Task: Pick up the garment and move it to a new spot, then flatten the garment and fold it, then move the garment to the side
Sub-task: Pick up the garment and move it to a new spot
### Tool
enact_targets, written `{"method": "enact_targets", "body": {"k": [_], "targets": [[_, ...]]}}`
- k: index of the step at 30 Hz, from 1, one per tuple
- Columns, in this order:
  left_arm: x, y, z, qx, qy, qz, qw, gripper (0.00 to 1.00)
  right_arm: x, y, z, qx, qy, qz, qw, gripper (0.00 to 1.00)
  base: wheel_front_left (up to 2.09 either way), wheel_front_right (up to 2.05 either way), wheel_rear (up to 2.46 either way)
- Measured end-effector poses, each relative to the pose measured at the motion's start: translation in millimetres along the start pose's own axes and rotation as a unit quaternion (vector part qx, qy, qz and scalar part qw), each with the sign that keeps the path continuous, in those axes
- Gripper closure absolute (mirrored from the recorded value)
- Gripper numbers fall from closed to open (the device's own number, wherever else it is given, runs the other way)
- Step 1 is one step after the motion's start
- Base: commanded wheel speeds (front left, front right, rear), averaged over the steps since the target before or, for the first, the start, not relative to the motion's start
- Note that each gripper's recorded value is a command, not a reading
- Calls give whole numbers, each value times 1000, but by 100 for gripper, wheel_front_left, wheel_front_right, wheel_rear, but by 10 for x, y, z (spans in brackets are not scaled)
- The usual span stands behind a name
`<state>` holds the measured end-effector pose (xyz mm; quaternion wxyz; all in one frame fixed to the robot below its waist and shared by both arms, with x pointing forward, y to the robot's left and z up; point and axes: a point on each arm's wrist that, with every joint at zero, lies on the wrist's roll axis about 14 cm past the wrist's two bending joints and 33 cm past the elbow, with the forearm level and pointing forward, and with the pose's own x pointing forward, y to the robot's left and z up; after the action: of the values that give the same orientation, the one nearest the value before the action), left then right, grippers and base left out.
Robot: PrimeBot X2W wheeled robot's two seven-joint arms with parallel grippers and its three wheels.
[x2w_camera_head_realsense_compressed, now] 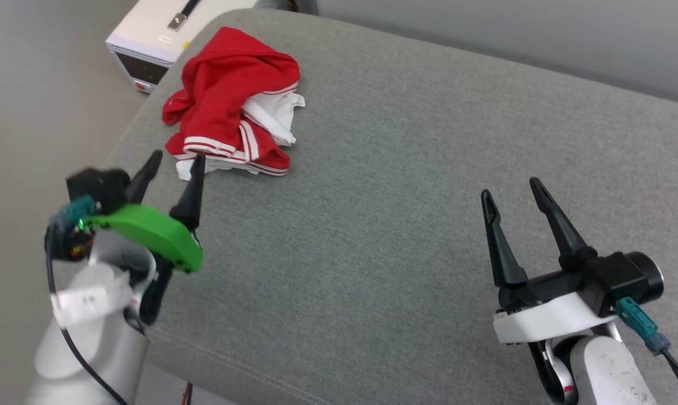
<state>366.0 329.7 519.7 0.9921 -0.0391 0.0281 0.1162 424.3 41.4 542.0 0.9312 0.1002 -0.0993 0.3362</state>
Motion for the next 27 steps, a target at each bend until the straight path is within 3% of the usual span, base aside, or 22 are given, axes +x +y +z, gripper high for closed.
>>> {"method": "enact_targets", "body": {"k": [7,16,26,27], "targets": [[686,68,-121,6,163,-23,986,0,68,-279,1,-4,-20,-16,1000,0,0,0,0],[1071,133,-712,-5,372,-15,928,0,9,-615,-194,-12,-8,-50,999,0,0,0,0],[1259,123,-1357,-23,467,10,884,0,-183,-949,-423,-20,23,-94,995,0,0,0,0],[1249,112,-1425,-28,479,11,877,44,-200,-972,-450,-20,26,-98,995,0,0,0,0]]}}
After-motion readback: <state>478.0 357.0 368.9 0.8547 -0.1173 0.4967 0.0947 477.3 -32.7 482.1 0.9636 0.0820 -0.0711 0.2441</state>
